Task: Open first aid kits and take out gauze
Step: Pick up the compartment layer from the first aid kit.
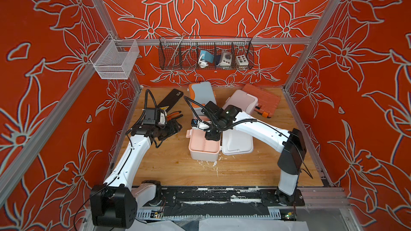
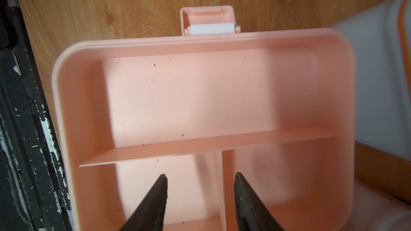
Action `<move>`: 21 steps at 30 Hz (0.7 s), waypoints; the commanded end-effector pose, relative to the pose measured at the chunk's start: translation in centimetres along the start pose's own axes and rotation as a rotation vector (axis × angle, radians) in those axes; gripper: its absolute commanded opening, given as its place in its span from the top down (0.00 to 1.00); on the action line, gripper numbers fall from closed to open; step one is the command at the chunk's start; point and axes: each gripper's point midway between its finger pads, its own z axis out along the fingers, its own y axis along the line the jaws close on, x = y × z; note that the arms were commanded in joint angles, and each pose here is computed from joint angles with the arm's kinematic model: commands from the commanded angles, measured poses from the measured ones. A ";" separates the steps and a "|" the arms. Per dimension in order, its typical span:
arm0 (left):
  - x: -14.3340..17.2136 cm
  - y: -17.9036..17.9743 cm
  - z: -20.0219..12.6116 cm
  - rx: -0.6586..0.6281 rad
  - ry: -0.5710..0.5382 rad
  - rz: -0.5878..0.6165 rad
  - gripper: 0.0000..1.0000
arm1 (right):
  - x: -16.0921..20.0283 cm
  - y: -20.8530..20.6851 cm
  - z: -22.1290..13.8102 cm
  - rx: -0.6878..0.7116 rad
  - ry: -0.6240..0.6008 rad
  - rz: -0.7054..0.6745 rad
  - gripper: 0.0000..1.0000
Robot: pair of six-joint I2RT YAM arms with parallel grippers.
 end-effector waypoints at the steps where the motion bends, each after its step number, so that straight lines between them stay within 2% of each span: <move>1: -0.2 -0.4 -0.6 0.034 -0.015 0.037 0.24 | 1.7 0.3 1.2 -0.004 0.107 -0.059 0.53; 8: 0.0 0.1 -0.5 0.038 -0.011 0.034 0.24 | 2.1 -0.4 3.3 0.008 0.163 -0.070 0.57; 11: -0.1 0.1 -0.6 0.040 -0.016 0.036 0.24 | 2.1 -0.4 3.9 -0.004 0.176 -0.075 0.71; 13: -0.1 0.0 -0.6 0.042 -0.017 0.034 0.24 | 1.8 -0.5 3.9 -0.006 0.177 -0.077 0.87; 15: -0.1 -0.1 -0.7 0.048 -0.018 0.035 0.24 | 1.5 -0.7 3.7 0.005 0.169 -0.080 0.98; 21: 0.2 -0.4 -0.9 0.075 -0.018 0.025 0.24 | 0.7 -1.9 1.8 0.078 0.137 -0.102 1.00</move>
